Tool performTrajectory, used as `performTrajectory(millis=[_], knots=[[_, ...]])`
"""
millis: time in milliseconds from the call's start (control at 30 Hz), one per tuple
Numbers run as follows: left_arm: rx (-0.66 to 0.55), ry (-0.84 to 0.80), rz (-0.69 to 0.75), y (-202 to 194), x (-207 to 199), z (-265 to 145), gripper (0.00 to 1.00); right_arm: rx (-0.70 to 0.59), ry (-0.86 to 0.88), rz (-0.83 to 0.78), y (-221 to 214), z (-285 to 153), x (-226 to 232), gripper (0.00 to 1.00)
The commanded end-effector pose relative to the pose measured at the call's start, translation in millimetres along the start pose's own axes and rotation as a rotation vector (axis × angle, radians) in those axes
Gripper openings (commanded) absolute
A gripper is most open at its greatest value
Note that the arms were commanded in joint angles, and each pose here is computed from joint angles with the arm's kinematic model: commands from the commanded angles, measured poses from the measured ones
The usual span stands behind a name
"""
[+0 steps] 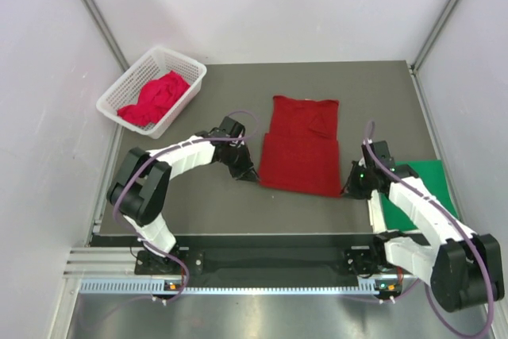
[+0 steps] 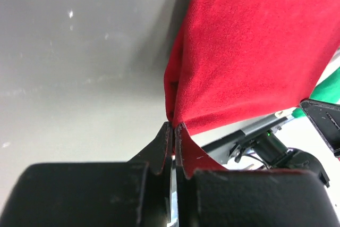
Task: Fold and stack the t-shirts
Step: Fold the tshirt
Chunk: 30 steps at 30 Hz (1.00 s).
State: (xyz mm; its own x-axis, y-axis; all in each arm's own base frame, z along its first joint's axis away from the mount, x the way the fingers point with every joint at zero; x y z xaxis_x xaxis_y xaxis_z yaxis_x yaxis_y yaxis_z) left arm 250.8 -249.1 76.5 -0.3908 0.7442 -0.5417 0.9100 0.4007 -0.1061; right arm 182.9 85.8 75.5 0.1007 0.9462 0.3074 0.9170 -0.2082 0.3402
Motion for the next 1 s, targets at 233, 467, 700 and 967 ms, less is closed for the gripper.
performTrajectory(millis=[233,467,700,967], knots=[[-0.012,-0.034,-0.014,9.6,-31.1,-31.6,0.0,-0.063,-0.027,-0.02,10.3,-35.7,7.4,0.0],[-0.079,-0.138,-0.021,56.8,-73.9,-48.5,0.0,-0.143,-0.057,-0.043,53.0,-51.8,19.1,0.0],[-0.199,-0.334,0.05,119.6,-141.4,-65.7,0.0,-0.246,-0.054,-0.064,132.8,-69.7,36.9,0.0],[-0.301,-0.622,0.009,193.6,-194.5,-60.3,0.0,-0.283,-0.058,-0.046,214.7,-52.7,46.4,0.0]])
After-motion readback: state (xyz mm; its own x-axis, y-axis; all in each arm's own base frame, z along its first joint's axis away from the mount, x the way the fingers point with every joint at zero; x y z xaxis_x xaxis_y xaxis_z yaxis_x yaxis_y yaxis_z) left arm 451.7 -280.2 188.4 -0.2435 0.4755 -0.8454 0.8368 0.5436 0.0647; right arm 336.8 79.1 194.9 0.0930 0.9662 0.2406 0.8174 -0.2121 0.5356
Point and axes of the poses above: each gripper's point midway between its finger pads, its own z axis out along the fingers, its own x axis along the line the jaws close on, y = z × x, the point moved 3 cm from there along -z, back along the fingers, and after that the axes turned 9 degrees about -z, right-handed, at the moved point
